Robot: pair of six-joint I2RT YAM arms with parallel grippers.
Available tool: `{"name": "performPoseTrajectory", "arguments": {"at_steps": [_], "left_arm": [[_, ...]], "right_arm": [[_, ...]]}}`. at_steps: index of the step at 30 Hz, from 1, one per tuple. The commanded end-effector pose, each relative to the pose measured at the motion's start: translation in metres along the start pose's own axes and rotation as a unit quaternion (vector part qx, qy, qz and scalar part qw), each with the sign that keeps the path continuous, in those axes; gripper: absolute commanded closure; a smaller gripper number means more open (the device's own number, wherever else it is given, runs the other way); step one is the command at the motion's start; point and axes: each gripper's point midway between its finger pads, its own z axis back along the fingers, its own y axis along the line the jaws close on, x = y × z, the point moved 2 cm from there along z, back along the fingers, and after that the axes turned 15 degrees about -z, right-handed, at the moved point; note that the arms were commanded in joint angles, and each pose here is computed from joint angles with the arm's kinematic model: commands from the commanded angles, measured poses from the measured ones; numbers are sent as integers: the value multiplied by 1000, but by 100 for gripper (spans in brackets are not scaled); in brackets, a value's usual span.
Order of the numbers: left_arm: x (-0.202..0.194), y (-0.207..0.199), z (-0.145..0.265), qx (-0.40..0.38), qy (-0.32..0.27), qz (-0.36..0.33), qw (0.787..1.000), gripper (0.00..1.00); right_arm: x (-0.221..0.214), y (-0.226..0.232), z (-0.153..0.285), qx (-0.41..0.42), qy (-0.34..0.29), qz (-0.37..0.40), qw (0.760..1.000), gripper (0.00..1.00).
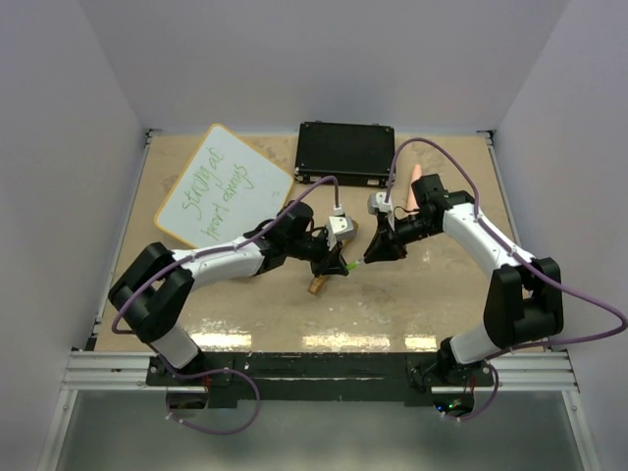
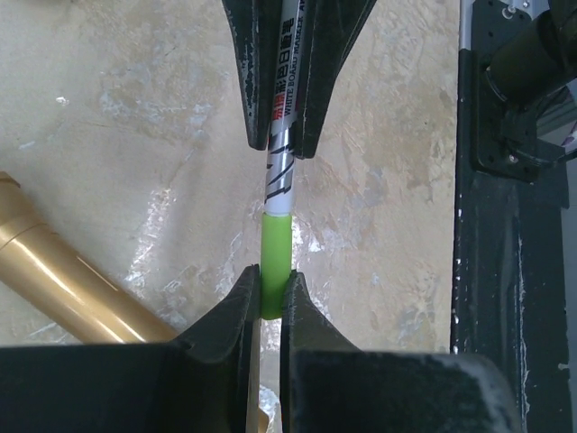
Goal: Write a sentence on the whiteboard
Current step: Put down the whiteboard marker at the center of the board.
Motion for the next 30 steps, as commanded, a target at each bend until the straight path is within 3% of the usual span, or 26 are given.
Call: {"name": "performPoseTrajectory", "arguments": {"at_steps": [1, 8, 17, 24, 28, 29, 30], "left_arm": [[167, 6, 9, -4, -251, -147, 957, 100], [197, 6, 5, -4, -293, -174, 940, 100], [262, 15, 27, 29, -354, -243, 903, 100], [305, 11, 28, -9, -407, -256, 877, 100], [291, 13, 22, -10, -378, -242, 893, 100], [269, 11, 19, -9, -343, -219, 914, 98], [256, 17, 19, 16, -323, -221, 920, 85]], "right_arm": [[7, 10, -15, 42, -14, -2, 999, 100], [6, 10, -17, 49, -17, -11, 999, 100], [1, 11, -24, 63, -10, -20, 998, 100], [1, 11, -26, 62, -6, -21, 998, 100], [6, 2, -12, 28, -15, -18, 999, 100], [10, 1, -4, 16, -23, -13, 1000, 100], [10, -8, 6, -9, -29, -16, 999, 100]]}}
